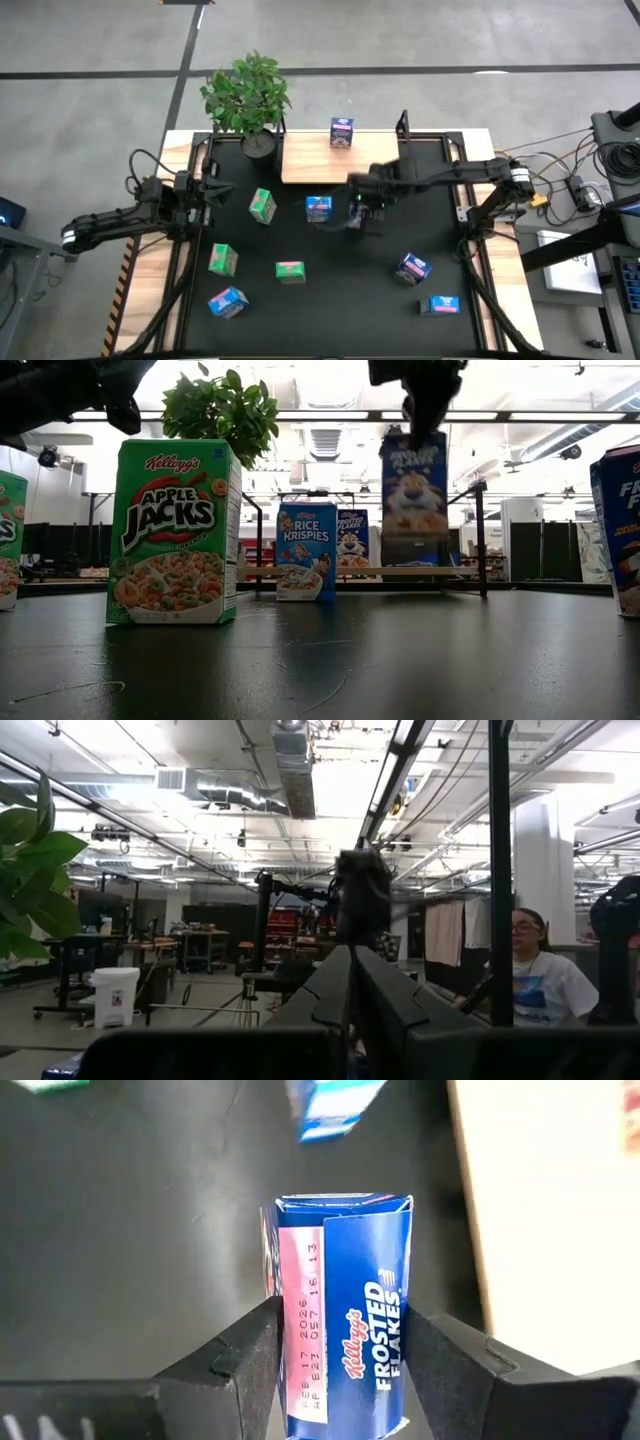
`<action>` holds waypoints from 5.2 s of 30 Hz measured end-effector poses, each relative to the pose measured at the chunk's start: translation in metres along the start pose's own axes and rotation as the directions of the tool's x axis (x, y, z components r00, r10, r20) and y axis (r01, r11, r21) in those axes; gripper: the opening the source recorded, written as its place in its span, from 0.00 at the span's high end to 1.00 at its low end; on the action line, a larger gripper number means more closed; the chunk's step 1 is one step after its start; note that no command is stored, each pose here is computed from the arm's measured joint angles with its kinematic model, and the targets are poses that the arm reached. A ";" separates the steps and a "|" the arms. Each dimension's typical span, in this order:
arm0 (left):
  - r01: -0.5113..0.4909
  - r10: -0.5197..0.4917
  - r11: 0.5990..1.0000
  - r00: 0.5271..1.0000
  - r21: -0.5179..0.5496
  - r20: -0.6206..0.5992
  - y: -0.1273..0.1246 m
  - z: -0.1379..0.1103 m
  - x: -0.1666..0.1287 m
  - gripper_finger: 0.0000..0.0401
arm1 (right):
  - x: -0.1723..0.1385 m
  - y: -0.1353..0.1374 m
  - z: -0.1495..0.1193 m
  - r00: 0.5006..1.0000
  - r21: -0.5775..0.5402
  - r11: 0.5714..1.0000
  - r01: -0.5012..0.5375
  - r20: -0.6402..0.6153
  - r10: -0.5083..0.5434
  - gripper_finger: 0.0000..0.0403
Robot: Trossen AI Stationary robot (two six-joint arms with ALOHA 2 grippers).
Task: Stack cereal on shelf
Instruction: Put the top blue cereal box aligned with the blue cereal box on the shelf
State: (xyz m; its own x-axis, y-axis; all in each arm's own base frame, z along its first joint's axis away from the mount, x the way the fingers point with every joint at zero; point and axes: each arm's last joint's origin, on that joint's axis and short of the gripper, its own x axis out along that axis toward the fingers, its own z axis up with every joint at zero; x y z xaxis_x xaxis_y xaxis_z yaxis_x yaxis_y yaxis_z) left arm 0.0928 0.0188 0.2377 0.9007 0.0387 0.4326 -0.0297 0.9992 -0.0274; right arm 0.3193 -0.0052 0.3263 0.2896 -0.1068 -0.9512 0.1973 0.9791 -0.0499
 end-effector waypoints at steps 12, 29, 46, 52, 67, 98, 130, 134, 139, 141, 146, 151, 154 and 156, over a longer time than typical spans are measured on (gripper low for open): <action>0.000 0.000 1.000 1.000 0.011 -0.001 0.000 0.000 0.000 1.00 | -0.005 -0.095 0.036 0.992 -0.046 0.994 0.100 0.077 -0.096 0.55; 0.000 0.000 1.000 1.000 0.023 -0.001 0.000 0.000 0.000 1.00 | 0.051 -0.166 0.088 0.995 -0.131 0.988 0.082 0.069 -0.073 0.55; 0.000 0.000 0.999 1.000 0.035 -0.001 0.000 0.000 0.000 1.00 | 0.049 -0.167 0.084 0.996 -0.146 0.986 0.082 0.053 -0.075 0.55; 0.000 0.000 0.999 1.000 0.034 -0.001 0.000 0.000 0.000 1.00 | 0.056 -0.167 0.083 0.996 -0.147 0.986 0.080 0.047 -0.074 0.55; -0.001 0.001 0.999 1.000 0.038 -0.001 0.000 0.000 0.000 1.00 | 0.059 -0.167 0.083 0.995 -0.154 0.984 0.086 0.054 -0.078 0.53; 0.000 0.000 0.999 1.000 0.038 -0.001 0.000 0.000 0.000 1.00 | 0.033 -0.161 0.092 0.985 -0.130 0.985 0.110 0.146 -0.091 0.78; 0.000 0.000 0.999 1.000 0.038 -0.001 0.000 0.000 0.000 1.00 | 0.026 -0.144 0.096 0.972 -0.189 0.961 0.200 0.159 -0.171 0.97; 0.000 0.000 0.999 1.000 0.038 -0.001 0.000 0.000 0.000 1.00 | 0.014 -0.129 0.097 0.970 -0.188 0.963 0.193 0.184 -0.159 0.97; -0.001 0.001 0.999 1.000 0.037 -0.005 0.000 0.000 0.000 1.00 | 0.001 -0.109 0.090 0.974 -0.151 0.975 0.163 0.182 -0.135 0.97; -0.001 0.002 0.999 1.000 0.036 -0.010 0.000 -0.001 0.000 1.00 | 0.003 -0.103 0.085 0.979 -0.139 0.979 0.149 0.162 -0.126 0.97; 0.007 -0.006 0.999 1.000 0.034 -0.019 0.000 -0.002 0.000 1.00 | 0.015 -0.092 0.071 0.980 -0.110 0.984 0.138 0.161 -0.120 0.97; 0.024 -0.023 0.999 0.999 0.034 -0.023 0.000 -0.002 0.000 1.00 | 0.049 -0.088 0.055 0.964 -0.097 0.983 0.153 0.234 -0.127 0.97; 0.026 -0.025 0.999 0.999 0.033 -0.023 -0.001 -0.002 0.000 1.00 | 0.072 -0.087 0.044 0.940 -0.068 0.980 0.185 0.303 -0.156 0.97; 0.026 -0.025 0.999 0.999 0.033 -0.025 -0.001 -0.002 0.000 1.00 | 0.087 -0.087 0.037 0.922 -0.052 0.972 0.229 0.331 -0.200 0.97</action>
State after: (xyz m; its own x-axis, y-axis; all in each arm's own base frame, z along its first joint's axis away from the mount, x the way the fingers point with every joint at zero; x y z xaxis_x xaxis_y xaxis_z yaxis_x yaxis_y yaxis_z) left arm 0.0938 0.0182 0.2358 0.9116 0.0135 0.4108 -0.0209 0.9997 0.0135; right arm 0.3624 -0.1063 0.2591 0.5378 -0.3513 -0.7664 0.2090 0.9362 -0.2825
